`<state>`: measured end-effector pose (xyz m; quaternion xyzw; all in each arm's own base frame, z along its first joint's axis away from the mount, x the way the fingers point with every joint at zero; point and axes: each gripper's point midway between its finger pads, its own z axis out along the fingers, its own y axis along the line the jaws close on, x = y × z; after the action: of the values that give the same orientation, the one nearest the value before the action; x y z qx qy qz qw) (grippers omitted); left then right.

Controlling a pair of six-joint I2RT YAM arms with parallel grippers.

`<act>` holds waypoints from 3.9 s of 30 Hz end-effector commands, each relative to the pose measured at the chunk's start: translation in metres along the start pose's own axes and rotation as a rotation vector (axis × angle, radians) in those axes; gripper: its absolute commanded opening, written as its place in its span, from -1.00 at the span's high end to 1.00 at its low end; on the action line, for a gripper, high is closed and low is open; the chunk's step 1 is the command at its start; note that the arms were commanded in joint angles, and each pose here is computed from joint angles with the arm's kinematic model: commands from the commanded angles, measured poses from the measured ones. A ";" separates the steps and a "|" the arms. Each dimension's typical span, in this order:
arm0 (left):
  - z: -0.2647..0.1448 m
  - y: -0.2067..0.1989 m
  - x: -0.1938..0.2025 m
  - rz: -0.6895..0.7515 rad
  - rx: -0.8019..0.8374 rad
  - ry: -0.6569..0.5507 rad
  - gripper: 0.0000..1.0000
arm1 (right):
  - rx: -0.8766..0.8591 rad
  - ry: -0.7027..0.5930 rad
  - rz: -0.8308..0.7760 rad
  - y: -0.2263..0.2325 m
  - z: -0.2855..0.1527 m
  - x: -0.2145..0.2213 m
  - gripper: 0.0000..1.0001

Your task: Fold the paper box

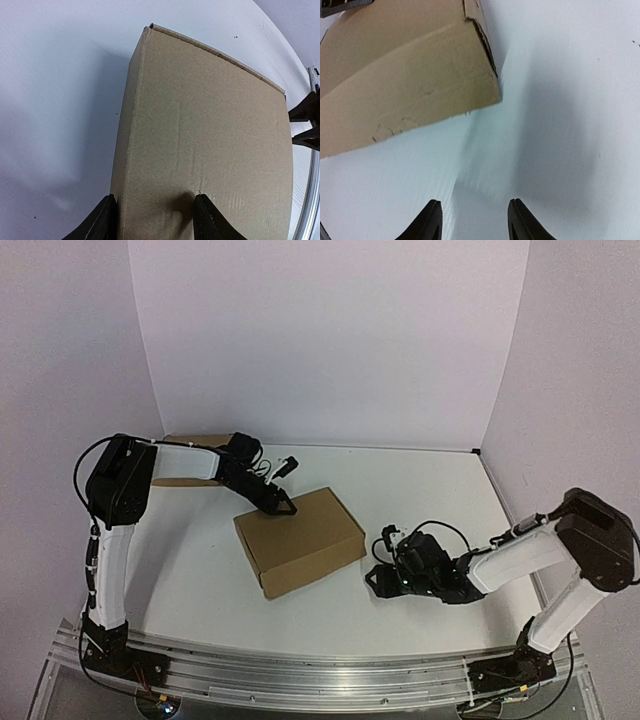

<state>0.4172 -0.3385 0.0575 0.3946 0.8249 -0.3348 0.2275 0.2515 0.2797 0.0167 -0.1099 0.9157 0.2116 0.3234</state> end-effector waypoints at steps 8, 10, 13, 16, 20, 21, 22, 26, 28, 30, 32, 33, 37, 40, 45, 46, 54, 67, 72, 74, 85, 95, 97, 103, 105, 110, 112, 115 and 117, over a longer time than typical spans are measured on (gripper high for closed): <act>0.018 0.014 0.076 -0.109 -0.123 0.225 -0.02 | 0.058 -0.285 -0.375 0.156 -0.042 -0.026 0.14; 0.017 0.015 0.075 -0.114 -0.132 0.222 -0.02 | 0.059 -0.313 -0.398 0.184 -0.028 -0.023 0.15; 0.015 0.015 0.074 -0.113 -0.139 0.217 -0.02 | 0.018 -0.326 -0.367 0.206 -0.011 -0.018 0.19; 0.014 0.016 0.073 -0.111 -0.148 0.214 -0.03 | 0.001 -0.345 -0.395 0.223 -0.006 -0.016 0.27; 0.014 0.017 0.072 -0.117 -0.150 0.209 -0.03 | -0.017 -0.321 -0.422 0.233 0.007 -0.002 0.38; 0.014 0.017 0.072 -0.120 -0.149 0.208 -0.03 | -0.014 -0.316 -0.434 0.234 0.010 0.002 0.41; 0.015 0.016 0.072 -0.122 -0.148 0.208 -0.04 | -0.010 -0.311 -0.439 0.233 0.014 0.005 0.44; 0.015 0.017 0.075 -0.124 -0.148 0.214 -0.03 | -0.022 -0.288 -0.449 0.234 0.022 0.014 0.48; 0.016 0.017 0.075 -0.125 -0.148 0.216 -0.03 | -0.030 -0.278 -0.445 0.234 0.025 0.018 0.49; 0.016 0.017 0.075 -0.125 -0.148 0.216 -0.03 | -0.029 -0.273 -0.441 0.233 0.027 0.020 0.49; 0.016 0.018 0.075 -0.127 -0.149 0.214 -0.03 | -0.028 -0.271 -0.447 0.233 0.031 0.022 0.49; 0.016 0.018 0.075 -0.128 -0.149 0.214 -0.03 | -0.027 -0.269 -0.451 0.234 0.033 0.023 0.49; 0.016 0.017 0.075 -0.128 -0.147 0.216 -0.03 | -0.008 -0.268 -0.453 0.230 0.042 0.024 0.48; 0.016 0.017 0.076 -0.130 -0.146 0.219 -0.02 | 0.007 -0.273 -0.435 0.224 0.048 0.018 0.50; 0.016 0.016 0.079 -0.139 -0.147 0.226 -0.01 | 0.023 -0.279 -0.435 0.221 0.058 0.012 0.57; 0.016 0.016 0.080 -0.144 -0.147 0.228 -0.01 | 0.022 -0.276 -0.438 0.221 0.060 0.012 0.58; 0.016 0.015 0.085 -0.174 -0.147 0.240 0.01 | 0.041 -0.282 -0.427 0.216 0.071 0.007 0.63; 0.016 0.004 0.107 -0.252 -0.107 0.288 0.13 | 0.015 -0.301 -0.398 0.211 0.101 -0.015 0.74; 0.016 -0.001 0.113 -0.262 -0.087 0.299 0.16 | -0.037 -0.312 -0.412 0.218 0.114 -0.024 0.74; 0.017 -0.003 0.114 -0.259 -0.077 0.299 0.16 | -0.077 -0.315 -0.439 0.225 0.116 -0.024 0.71; 0.017 0.017 0.096 -0.108 -0.133 0.256 0.16 | -0.307 -0.228 -0.422 0.223 0.024 -0.020 0.14; 0.029 0.011 0.094 0.049 -0.057 0.264 0.14 | -0.108 -0.091 -0.243 0.081 -0.019 0.000 0.59; 0.030 0.010 0.095 0.049 -0.047 0.267 0.14 | -0.025 -0.122 -0.223 0.053 -0.017 -0.011 0.68; 0.033 0.006 0.095 0.061 -0.033 0.272 0.14 | 0.003 -0.142 -0.223 0.036 0.007 -0.035 0.83; 0.035 0.003 0.095 0.073 -0.019 0.275 0.14 | -0.009 -0.130 -0.216 0.039 0.019 -0.038 0.86; 0.039 -0.002 0.096 0.089 0.005 0.288 0.14 | -0.013 -0.149 -0.204 0.045 0.042 -0.050 0.94; 0.040 -0.005 0.096 0.098 0.024 0.294 0.14 | 0.021 -0.176 -0.202 0.038 0.048 -0.058 1.00; 0.044 -0.012 0.098 0.133 0.065 0.310 0.14 | 0.002 -0.231 -0.200 0.036 0.057 -0.072 1.00; 0.048 -0.019 0.098 0.174 0.088 0.321 0.14 | -0.030 -0.263 -0.213 0.044 0.062 -0.080 1.00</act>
<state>0.4107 -0.3524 0.0570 0.4664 0.7833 -0.3300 0.2448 0.2991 0.3317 0.0105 -0.1922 0.8815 0.1696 0.3967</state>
